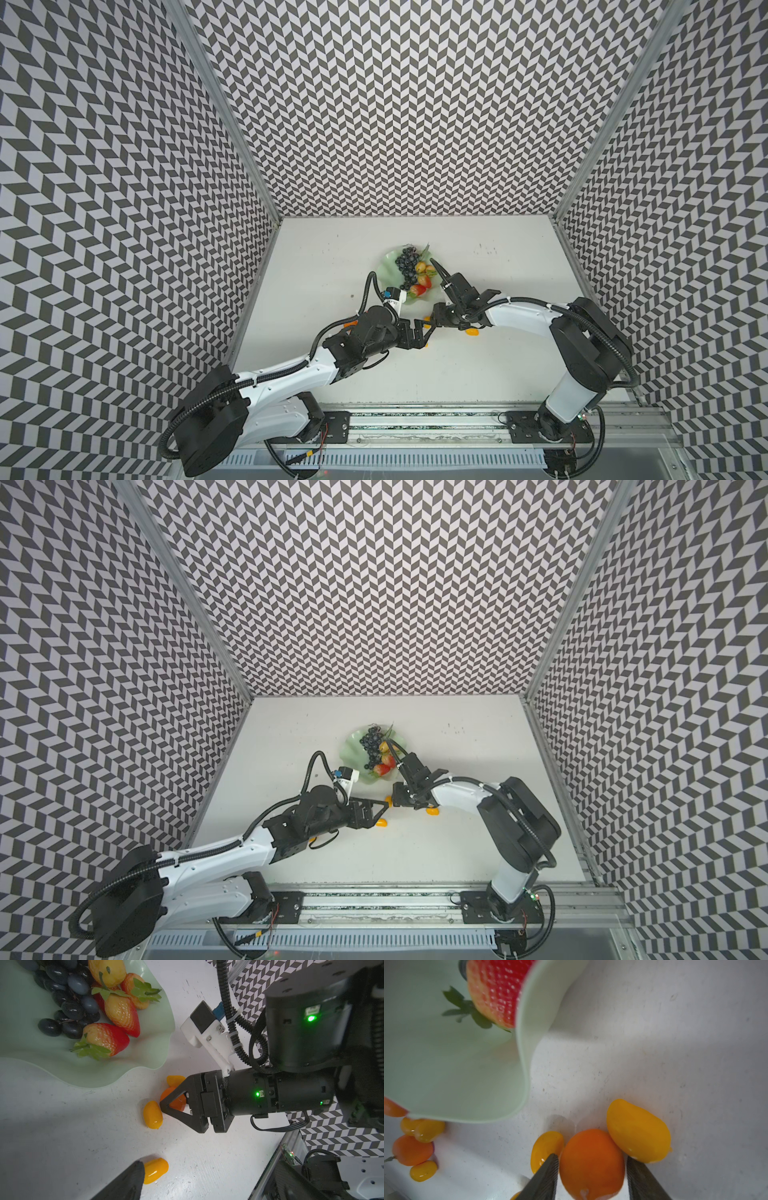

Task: Arrange fruit in a fruit bowl
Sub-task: Pick up the fruit from the center of the table, then place the fruit in the fruit bowl.

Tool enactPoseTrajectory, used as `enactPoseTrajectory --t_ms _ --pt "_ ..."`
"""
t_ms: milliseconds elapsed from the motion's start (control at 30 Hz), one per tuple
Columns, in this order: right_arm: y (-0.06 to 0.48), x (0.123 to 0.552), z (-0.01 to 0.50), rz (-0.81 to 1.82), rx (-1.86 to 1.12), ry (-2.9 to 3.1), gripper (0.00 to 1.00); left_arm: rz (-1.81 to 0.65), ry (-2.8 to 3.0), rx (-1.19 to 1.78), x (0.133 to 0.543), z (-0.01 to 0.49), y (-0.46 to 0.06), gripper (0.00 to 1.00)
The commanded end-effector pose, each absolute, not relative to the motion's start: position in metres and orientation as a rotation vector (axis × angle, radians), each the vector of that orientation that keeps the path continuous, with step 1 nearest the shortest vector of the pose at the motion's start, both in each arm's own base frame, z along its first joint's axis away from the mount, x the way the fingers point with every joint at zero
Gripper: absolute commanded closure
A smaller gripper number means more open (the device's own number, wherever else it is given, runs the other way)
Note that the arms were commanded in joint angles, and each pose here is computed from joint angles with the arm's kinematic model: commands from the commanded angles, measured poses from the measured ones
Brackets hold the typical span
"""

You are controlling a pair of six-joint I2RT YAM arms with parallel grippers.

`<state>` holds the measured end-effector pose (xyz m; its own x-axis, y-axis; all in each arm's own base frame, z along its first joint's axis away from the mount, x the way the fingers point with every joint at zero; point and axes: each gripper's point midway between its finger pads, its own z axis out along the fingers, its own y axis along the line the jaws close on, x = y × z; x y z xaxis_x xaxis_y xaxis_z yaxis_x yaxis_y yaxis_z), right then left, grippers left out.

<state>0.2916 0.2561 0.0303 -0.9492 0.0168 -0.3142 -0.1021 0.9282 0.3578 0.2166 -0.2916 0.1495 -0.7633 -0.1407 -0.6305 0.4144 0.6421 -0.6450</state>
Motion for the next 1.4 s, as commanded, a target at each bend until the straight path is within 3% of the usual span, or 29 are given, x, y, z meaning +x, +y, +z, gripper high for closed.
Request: enactPoseTrajectory --t_ms 0,300,833,1367 --pt "0.255 0.295 0.030 0.503 -0.040 2.757 0.48 -1.052 2.202 0.179 0.219 0.147 -0.283 0.00" --pt "0.255 0.292 0.057 0.575 -0.092 2.675 0.55 -1.046 2.177 0.154 0.228 0.160 -0.277 0.00" --pt "0.262 0.304 0.123 0.564 -0.221 2.486 0.57 -1.029 2.120 0.049 0.261 0.181 -0.231 0.00" --pt "0.341 0.337 0.143 0.648 -0.352 2.438 0.60 -1.024 2.092 -0.104 0.299 0.186 -0.182 0.00"
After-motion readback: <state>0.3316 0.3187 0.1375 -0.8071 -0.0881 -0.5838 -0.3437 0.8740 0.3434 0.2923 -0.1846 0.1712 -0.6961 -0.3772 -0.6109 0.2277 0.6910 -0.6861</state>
